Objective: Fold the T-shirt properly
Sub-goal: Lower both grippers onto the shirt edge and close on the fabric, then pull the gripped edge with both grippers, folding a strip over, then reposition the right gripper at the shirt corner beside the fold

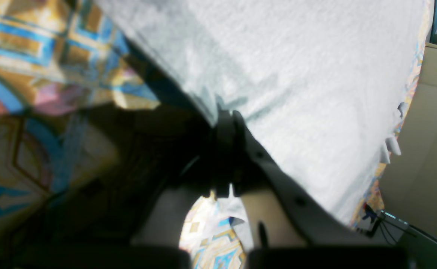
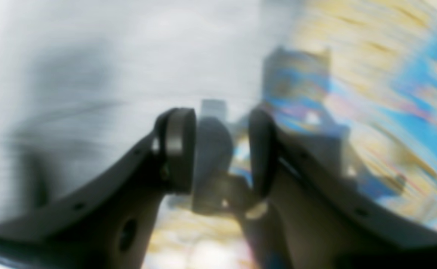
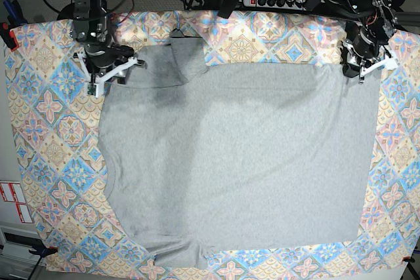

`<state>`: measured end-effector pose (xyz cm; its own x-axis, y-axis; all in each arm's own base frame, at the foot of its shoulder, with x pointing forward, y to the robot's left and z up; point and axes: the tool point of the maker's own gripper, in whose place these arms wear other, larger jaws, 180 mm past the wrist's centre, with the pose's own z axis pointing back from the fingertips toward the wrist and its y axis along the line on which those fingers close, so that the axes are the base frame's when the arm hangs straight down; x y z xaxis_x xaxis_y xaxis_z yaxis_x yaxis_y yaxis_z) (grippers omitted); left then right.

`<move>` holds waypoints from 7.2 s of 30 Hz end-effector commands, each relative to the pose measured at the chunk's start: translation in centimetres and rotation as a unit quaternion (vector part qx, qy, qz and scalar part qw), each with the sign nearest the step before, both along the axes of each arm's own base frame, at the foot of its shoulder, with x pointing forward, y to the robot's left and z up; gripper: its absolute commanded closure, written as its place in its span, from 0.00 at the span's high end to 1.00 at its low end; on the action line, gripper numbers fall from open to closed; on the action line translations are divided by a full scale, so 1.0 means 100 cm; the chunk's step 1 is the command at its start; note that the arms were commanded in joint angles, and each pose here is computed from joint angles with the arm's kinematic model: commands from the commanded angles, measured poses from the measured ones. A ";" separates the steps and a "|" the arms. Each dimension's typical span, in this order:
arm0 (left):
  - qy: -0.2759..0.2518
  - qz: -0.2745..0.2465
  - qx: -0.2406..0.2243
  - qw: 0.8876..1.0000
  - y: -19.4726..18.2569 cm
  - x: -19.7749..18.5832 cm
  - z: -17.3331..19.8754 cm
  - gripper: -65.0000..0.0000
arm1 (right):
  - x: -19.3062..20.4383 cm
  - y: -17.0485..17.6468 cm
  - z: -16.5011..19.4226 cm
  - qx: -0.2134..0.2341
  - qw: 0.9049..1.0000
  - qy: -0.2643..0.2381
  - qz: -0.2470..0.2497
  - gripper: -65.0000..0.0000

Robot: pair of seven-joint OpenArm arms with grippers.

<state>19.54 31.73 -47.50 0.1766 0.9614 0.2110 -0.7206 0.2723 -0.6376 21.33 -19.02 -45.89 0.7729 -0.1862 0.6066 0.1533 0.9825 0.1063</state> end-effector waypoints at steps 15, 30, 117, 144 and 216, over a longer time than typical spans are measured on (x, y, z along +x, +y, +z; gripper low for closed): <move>-0.002 -0.003 0.010 1.000 0.006 0.002 0.006 0.00 | -0.001 -0.012 -0.003 0.003 1.000 0.000 -0.019 0.35; -0.001 -0.004 0.010 1.000 0.006 0.002 0.005 0.00 | -0.007 0.007 -0.014 0.080 0.995 0.010 -0.052 0.46; -0.065 -0.128 0.107 0.984 -0.017 0.020 0.070 0.00 | 0.018 -0.047 0.072 0.035 0.990 -0.098 -0.092 0.00; -0.079 -0.121 0.118 0.983 -0.016 0.159 0.059 0.00 | 0.142 -0.052 0.055 0.106 0.979 -0.112 -0.135 0.01; -0.071 -0.114 0.096 0.986 -0.017 0.103 0.045 0.61 | 0.011 -0.011 -0.032 0.130 0.984 0.052 -0.109 0.11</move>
